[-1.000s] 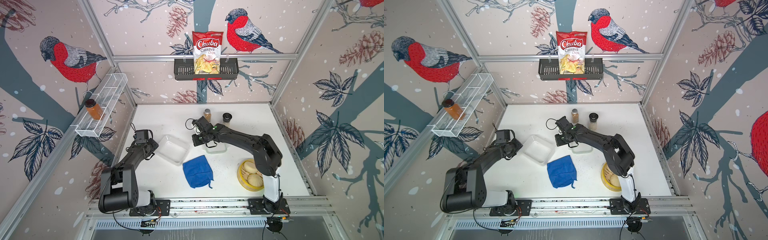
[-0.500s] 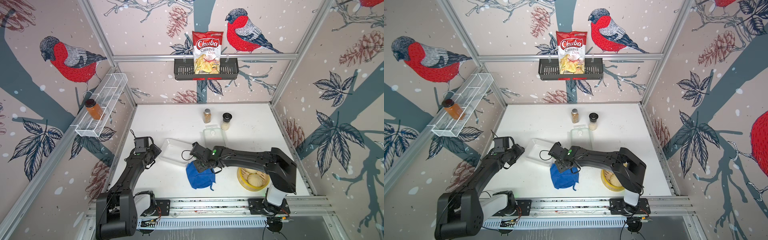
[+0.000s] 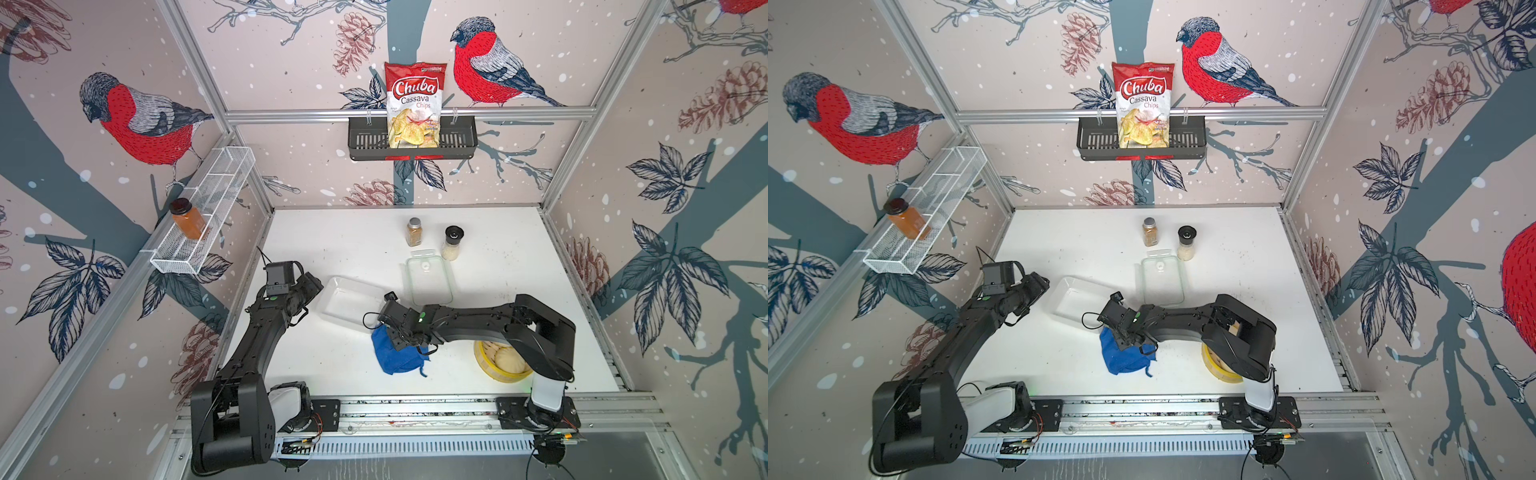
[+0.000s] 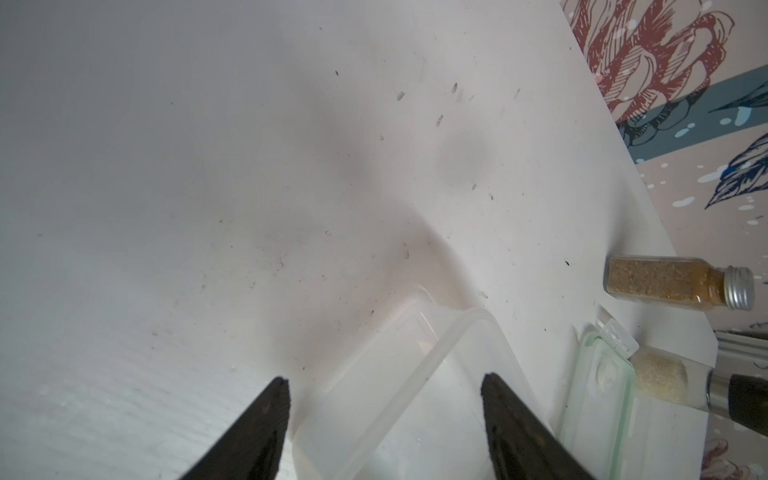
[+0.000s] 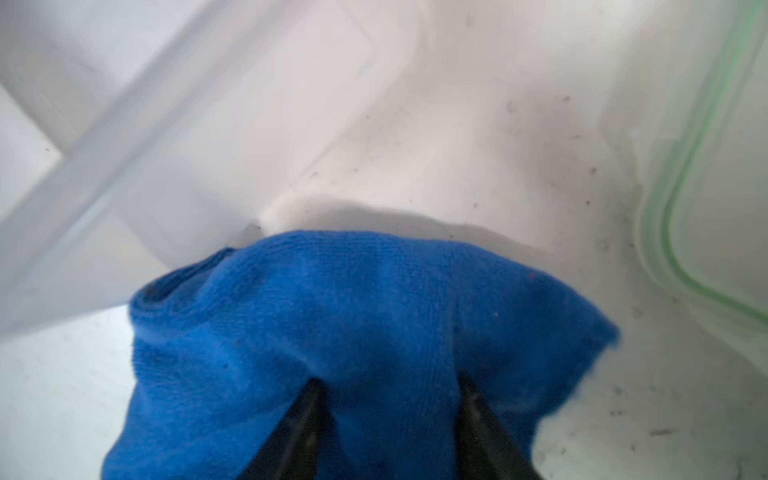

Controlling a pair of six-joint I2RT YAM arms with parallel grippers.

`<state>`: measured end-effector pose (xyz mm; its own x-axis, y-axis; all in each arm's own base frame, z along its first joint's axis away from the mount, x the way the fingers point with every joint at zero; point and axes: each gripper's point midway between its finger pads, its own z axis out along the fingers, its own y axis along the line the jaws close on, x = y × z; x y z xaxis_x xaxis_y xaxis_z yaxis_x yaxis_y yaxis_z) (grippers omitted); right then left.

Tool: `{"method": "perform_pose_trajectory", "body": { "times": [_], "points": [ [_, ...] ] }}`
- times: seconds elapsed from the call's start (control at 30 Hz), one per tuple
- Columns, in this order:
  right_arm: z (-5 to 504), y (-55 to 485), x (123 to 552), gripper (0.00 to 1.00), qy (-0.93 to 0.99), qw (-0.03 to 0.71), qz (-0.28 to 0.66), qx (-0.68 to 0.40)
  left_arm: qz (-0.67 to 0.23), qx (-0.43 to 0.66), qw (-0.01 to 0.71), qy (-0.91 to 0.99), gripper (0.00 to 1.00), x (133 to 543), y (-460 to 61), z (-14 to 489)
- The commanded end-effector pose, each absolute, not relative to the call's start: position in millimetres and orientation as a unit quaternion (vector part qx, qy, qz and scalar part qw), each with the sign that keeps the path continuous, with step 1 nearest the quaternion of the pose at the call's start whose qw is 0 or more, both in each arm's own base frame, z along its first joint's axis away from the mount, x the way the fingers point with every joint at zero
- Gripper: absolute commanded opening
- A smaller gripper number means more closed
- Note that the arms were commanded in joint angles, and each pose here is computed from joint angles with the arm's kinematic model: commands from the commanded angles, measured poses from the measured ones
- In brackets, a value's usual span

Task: Wipe the insides of the lunch boxes
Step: Pick up the cleaning item at the center of the board.

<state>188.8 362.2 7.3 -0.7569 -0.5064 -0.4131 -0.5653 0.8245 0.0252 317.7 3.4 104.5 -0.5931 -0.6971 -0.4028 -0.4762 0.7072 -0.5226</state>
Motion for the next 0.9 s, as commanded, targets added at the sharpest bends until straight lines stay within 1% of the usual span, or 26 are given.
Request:
{"method": "perform_pose_trajectory", "body": {
  "times": [0.0,0.03,0.07,0.13,0.23,0.3,0.47,0.53,0.6,0.7,0.87],
  "points": [
    [-21,336,156,0.16,0.947,0.106,0.062,-0.297,-0.196,-0.31,0.291,0.884,0.73,314,-4,101],
    [-22,332,155,0.09,0.947,0.102,0.057,-0.299,-0.199,-0.307,0.288,0.885,0.73,312,-6,99],
    [-22,328,153,0.05,0.947,0.098,0.052,-0.301,-0.201,-0.307,0.283,0.886,0.73,309,-7,95],
    [-18,323,151,0.0,0.947,0.095,0.05,-0.304,-0.2,-0.306,0.277,0.889,0.73,305,-8,90],
    [6,319,149,0.0,0.945,0.103,0.064,-0.305,-0.199,-0.304,0.273,0.891,0.73,304,-9,87],
    [38,324,155,0.0,0.942,0.121,0.09,-0.301,-0.2,-0.302,0.274,0.891,0.73,306,-9,87],
    [149,351,196,0.0,0.92,0.207,0.189,-0.276,-0.199,-0.297,0.28,0.891,0.69,310,-8,90],
    [181,369,216,0.0,0.903,0.247,0.218,-0.277,-0.201,-0.295,0.279,0.892,0.66,310,-9,89],
    [200,391,235,0.0,0.889,0.277,0.237,-0.279,-0.206,-0.295,0.275,0.892,0.62,309,-11,87],
    [204,426,261,0.0,0.881,0.285,0.238,-0.293,-0.218,-0.294,0.268,0.891,0.6,305,-16,84],
    [174,485,278,0.0,0.881,0.252,0.234,-0.326,-0.225,-0.29,0.26,0.893,0.56,295,-23,75]
  ]
}}
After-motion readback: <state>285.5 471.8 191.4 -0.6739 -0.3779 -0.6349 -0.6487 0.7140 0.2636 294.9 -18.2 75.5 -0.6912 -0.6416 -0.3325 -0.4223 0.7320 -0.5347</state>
